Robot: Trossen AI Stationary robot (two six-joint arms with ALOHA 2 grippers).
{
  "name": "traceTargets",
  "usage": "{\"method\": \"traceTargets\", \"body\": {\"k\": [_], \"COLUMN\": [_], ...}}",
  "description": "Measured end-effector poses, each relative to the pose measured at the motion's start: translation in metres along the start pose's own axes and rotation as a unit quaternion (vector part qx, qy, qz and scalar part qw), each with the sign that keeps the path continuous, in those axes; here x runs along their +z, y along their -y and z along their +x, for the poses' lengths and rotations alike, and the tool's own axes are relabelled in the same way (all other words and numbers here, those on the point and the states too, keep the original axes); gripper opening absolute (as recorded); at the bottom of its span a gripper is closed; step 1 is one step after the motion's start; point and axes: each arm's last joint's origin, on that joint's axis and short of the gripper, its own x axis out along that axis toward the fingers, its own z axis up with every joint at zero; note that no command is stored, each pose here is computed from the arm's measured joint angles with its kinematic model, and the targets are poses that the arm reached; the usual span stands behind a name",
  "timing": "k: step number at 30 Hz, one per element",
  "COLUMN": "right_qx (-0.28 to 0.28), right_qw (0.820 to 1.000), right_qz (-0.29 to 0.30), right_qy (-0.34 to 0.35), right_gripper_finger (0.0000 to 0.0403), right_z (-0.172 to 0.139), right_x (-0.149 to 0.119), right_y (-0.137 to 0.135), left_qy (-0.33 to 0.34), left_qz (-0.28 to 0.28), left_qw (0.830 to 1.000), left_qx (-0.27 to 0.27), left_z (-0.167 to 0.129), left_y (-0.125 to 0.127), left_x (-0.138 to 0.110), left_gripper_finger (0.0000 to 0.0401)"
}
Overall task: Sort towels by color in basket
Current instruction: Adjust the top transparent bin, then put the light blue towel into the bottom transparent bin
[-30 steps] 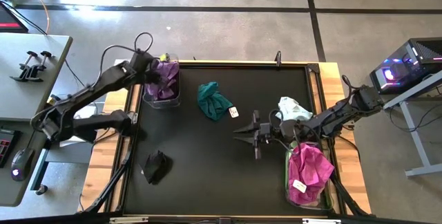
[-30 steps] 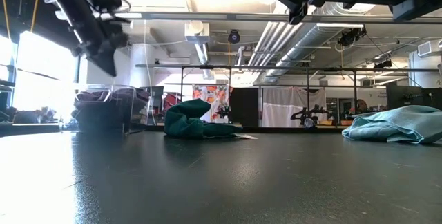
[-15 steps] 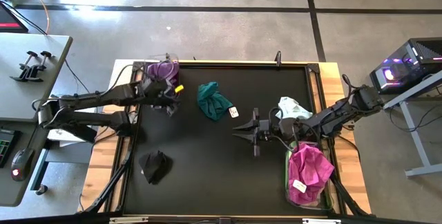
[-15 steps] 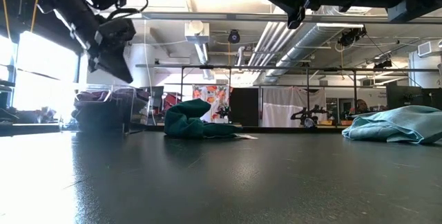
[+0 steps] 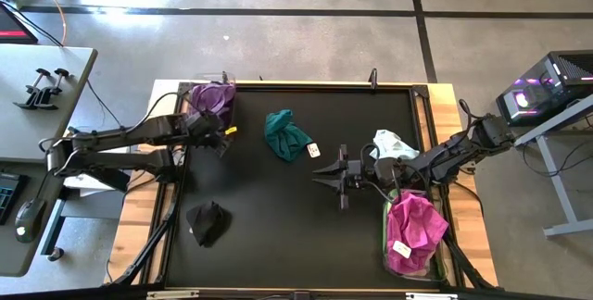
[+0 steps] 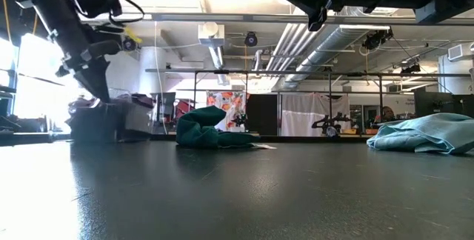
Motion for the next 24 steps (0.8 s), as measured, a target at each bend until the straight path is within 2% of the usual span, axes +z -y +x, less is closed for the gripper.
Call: {"method": "traceTargets", "body": {"k": [5, 12, 18, 22, 24], "right_qx": [0.000, 0.000, 0.000, 0.019, 0.006], "right_qw": [1.000, 1.000, 1.000, 0.999, 0.998], "right_qz": [0.000, 0.000, -0.001, -0.039, -0.067], "right_qy": [0.000, 0.000, -0.002, -0.004, -0.004], "right_gripper_finger": [0.0094, 0.0094, 0.0094, 0.0094, 0.0094], "right_z": [0.000, 0.000, 0.000, -0.001, -0.002], "right_x": [0.000, 0.000, 0.000, -0.001, 0.000], "right_y": [0.000, 0.000, 0.000, -0.004, -0.006], "left_qy": [0.007, 0.061, 0.063, 0.100, 0.133], "left_qz": [-0.050, -0.023, -0.002, 0.007, 0.022], "left_qw": [0.999, 0.997, 0.997, 0.991, 0.984], "left_qx": [0.021, -0.039, -0.053, -0.086, -0.113], "left_z": [-0.018, -0.034, -0.035, -0.038, -0.038], "left_y": [-0.006, 0.006, 0.012, 0.021, 0.028], "left_x": [0.001, 0.007, 0.005, 0.009, 0.012], "left_gripper_finger": [0.0000, 0.0000, 0.0000, 0.0000, 0.0000]}}
